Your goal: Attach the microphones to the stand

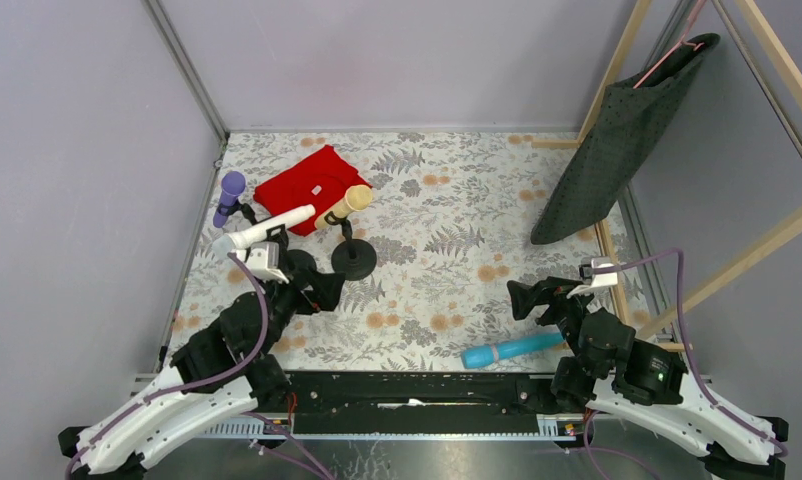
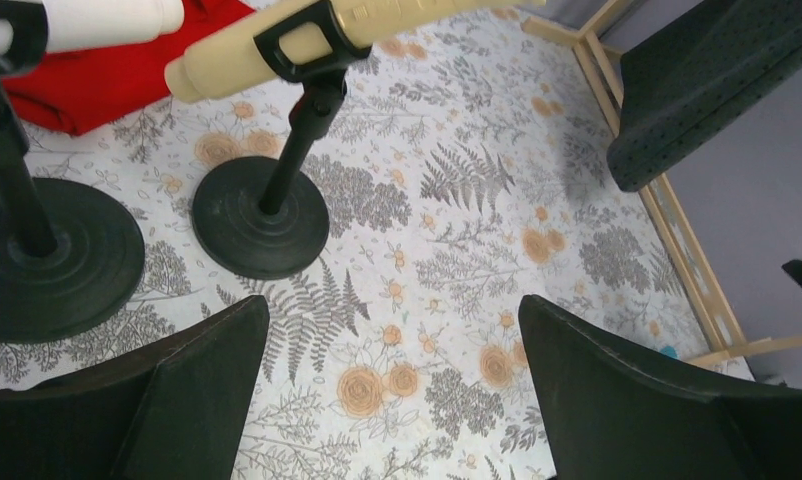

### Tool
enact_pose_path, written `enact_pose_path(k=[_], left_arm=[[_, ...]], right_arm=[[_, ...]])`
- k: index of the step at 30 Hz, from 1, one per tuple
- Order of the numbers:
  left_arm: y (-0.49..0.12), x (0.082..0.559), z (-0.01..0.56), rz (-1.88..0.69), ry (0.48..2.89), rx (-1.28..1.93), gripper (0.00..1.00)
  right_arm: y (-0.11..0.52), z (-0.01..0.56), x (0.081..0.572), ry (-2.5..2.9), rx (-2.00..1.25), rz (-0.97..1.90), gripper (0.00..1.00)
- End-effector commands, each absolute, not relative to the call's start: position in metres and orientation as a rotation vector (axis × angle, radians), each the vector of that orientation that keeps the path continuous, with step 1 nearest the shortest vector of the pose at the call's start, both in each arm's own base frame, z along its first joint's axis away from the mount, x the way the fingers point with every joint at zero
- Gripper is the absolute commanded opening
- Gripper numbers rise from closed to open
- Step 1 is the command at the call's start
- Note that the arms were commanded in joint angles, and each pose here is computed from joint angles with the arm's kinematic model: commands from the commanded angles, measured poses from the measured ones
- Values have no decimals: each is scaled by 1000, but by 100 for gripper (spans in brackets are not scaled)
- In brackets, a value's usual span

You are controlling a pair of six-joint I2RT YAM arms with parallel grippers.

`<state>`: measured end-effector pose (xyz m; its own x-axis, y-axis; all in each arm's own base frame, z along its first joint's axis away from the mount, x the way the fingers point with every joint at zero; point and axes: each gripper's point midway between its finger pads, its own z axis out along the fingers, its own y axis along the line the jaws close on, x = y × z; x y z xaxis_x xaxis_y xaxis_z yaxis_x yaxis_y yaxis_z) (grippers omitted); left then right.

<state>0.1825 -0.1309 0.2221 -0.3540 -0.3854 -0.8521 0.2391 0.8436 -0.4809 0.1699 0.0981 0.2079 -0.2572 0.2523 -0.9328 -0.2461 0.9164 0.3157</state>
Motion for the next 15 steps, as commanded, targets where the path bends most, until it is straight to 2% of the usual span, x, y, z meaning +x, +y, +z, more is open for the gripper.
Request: enact_pose_path(k=[1, 15], left_arm=[[-128, 179, 215, -632, 1823, -143, 99], [-129, 175, 219, -611, 1829, -125, 99]], right_arm=[[99, 216, 173, 1741, 7, 465, 100], [113, 208, 171, 1786, -39, 488, 100]])
